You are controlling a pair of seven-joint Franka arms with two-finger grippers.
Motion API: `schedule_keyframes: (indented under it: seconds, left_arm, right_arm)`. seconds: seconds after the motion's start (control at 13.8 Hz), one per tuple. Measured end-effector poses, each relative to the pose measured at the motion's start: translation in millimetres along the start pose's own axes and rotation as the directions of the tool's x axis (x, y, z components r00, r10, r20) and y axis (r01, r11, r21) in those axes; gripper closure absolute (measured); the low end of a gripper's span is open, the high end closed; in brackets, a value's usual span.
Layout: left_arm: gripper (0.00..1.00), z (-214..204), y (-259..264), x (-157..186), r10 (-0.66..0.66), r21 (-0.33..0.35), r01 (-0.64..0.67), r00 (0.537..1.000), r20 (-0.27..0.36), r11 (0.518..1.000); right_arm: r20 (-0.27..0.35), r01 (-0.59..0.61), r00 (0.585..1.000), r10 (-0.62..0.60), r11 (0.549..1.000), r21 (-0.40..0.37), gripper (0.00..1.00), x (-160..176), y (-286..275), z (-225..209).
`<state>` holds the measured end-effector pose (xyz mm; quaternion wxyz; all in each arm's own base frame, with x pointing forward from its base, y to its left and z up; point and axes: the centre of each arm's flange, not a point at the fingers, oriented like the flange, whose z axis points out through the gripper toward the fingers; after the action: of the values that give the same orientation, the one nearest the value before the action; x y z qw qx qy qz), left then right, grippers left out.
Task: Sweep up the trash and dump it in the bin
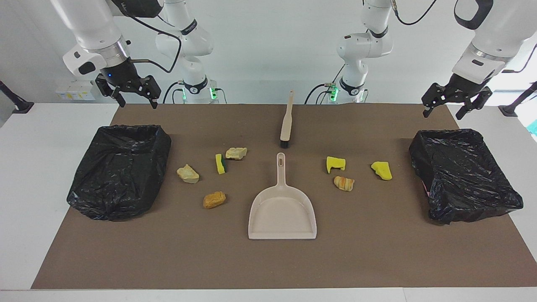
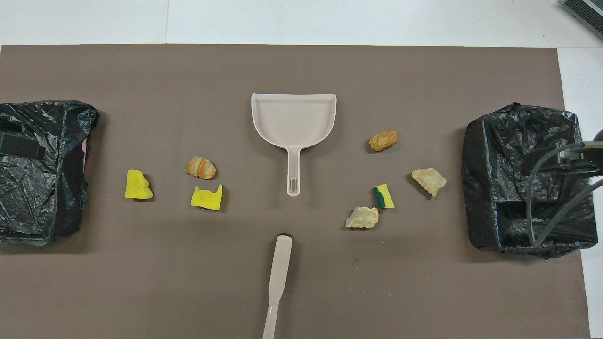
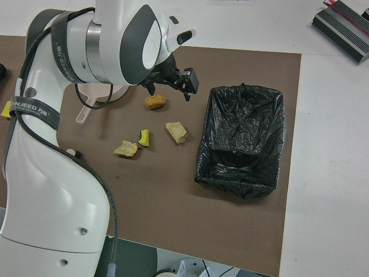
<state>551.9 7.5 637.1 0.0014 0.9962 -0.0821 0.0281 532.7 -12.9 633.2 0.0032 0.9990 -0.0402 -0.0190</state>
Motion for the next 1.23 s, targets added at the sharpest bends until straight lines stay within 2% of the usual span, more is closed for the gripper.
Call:
schedule_keyframes:
  seconds: [0.94,1.23]
  left_arm:
    - [0.00,-1.0,-0.1,-0.4,0.000,0.000,0.000,1.000,-0.002,1.000]
    - [0.00,-1.1,-0.2,-0.7,0.000,0.000,0.000,1.000,-0.002,1.000]
  right_arm:
    - [0.002,-0.012,1.000,0.012,1.000,0.000,0.00,-0.5,6.5,0.1]
    - [0.032,0.006,0.999,-0.006,1.000,-0.001,0.00,-7.0,-2.8,0.8]
